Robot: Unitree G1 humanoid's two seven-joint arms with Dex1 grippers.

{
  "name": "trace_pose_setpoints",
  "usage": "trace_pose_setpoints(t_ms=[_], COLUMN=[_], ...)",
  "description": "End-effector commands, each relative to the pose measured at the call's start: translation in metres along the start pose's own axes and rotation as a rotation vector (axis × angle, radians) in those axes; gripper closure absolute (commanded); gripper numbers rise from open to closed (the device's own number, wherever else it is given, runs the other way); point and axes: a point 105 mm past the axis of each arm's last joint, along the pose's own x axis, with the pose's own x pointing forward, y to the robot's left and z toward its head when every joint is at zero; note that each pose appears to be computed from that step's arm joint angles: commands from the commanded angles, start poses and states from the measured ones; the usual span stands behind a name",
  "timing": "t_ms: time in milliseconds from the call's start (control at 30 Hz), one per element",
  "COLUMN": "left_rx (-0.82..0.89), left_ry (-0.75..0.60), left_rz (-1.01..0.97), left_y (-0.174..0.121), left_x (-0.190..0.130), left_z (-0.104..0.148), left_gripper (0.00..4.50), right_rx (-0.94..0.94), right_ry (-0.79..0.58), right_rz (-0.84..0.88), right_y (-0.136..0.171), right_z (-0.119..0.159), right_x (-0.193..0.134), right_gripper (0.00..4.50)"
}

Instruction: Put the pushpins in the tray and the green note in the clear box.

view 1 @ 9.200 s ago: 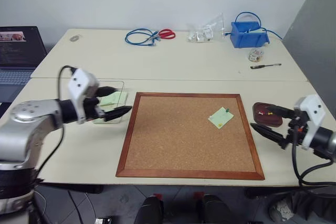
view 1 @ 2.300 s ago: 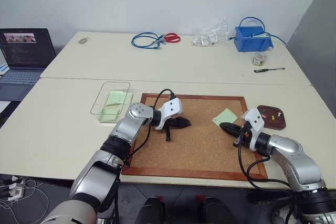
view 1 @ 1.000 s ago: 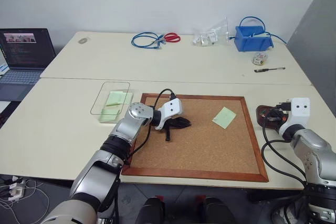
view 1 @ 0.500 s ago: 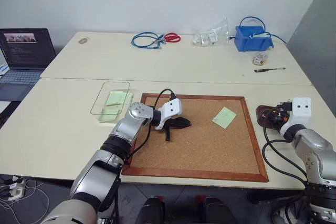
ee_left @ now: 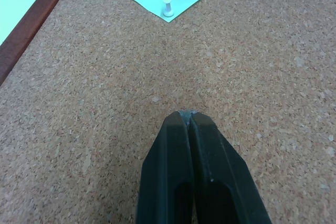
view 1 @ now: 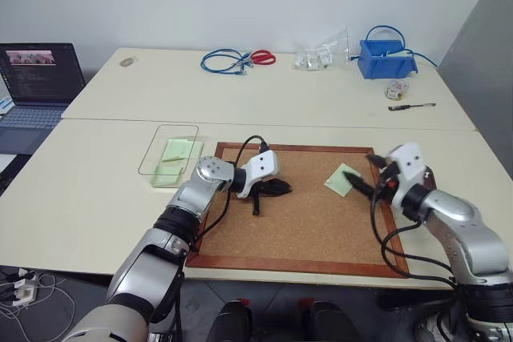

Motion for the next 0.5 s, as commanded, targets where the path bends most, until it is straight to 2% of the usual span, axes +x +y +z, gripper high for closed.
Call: trace_pose_setpoints(t_ms=[33,300,500], left_rx=[-0.075,-0.079,-0.075], left_ry=[0.145,0.141,0.145], left_rz=[-0.042,-0.033,-0.031], left_y=[-0.018,-0.018,-0.018], left_x=[0.007,0.006,0.006], left_z=[-0.039,-0.039,-0.039], left_gripper=[4.50,4.50,4.50], right_rx=[-0.004,0.033,0.051], right_ry=[-0.033,0.014,0.003], right_rz=[0.082,0.114,0.109], right_y=[0.009,0.012,0.012], right_z=[0.009,-0.008,-0.010], right_x=[0.008,0.019,0.029], right_gripper=[0.54,0.54,1.69])
